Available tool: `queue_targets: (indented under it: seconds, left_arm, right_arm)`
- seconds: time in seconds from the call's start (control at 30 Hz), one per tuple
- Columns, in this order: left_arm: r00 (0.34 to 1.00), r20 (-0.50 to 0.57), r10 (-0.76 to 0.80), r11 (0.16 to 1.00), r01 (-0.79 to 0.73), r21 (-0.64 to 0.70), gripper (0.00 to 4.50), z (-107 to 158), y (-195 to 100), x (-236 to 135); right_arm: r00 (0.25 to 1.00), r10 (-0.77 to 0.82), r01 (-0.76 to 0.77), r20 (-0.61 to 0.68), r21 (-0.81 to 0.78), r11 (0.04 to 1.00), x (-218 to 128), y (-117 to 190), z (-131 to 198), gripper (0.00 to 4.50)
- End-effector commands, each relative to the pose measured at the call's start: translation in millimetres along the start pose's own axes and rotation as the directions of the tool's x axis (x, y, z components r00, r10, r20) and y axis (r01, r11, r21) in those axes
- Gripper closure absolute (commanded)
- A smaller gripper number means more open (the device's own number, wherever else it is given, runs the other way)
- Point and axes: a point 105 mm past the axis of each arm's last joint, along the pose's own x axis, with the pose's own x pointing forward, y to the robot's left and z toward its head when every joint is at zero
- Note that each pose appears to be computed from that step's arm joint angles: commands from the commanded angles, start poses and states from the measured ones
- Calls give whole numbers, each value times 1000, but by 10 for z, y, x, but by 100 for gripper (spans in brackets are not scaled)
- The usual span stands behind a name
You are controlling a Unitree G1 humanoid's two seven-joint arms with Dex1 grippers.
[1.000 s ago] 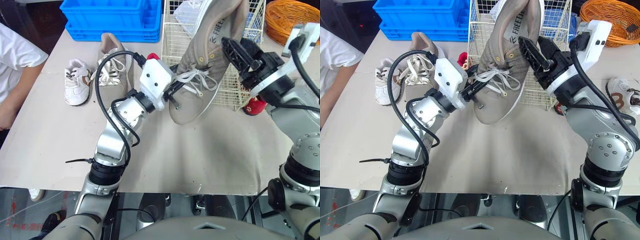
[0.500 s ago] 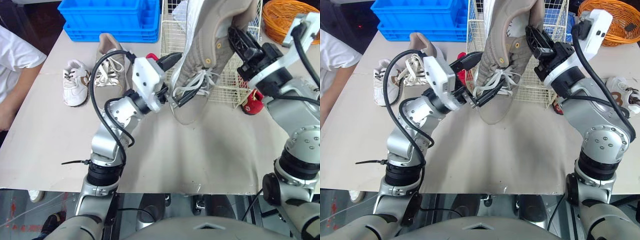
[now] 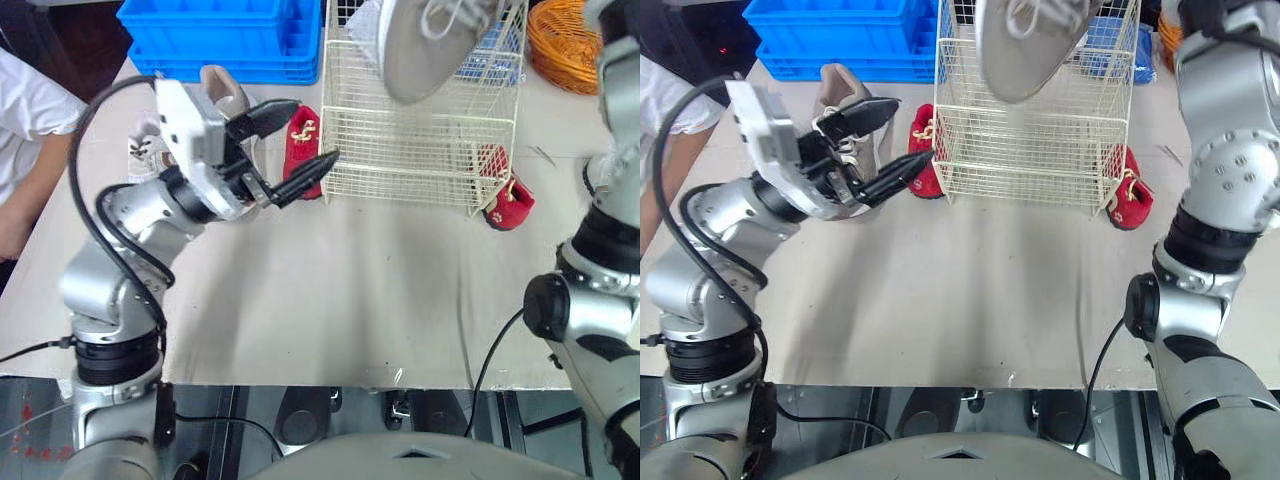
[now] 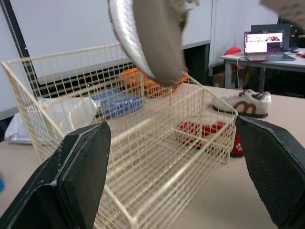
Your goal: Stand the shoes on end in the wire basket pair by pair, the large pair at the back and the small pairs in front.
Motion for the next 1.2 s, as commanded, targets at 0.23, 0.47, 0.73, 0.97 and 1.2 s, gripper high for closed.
queue_targets:
  seconds: [0.23,0.47,0.73,0.97,1.2]
  left_arm:
    - [1000,-14,19,999,-18,46,3,317,-2,-34]
    - [1000,-18,24,998,-23,57,3,378,-27,-16]
    - [999,-28,21,999,-20,43,3,346,-54,-29]
    - [999,-31,27,999,-26,44,3,336,-27,-36]
    - [999,-36,40,998,-38,52,3,324,13,-44]
  right_arm:
    - [960,100,-13,263,-314,949,223,76,116,450]
    - [942,123,-3,312,-359,933,282,61,71,450]
    - [928,135,-12,349,-333,943,291,90,104,450]
    - [939,146,3,312,-430,903,271,27,42,450]
    - [974,111,13,199,-533,846,162,-207,-250,450]
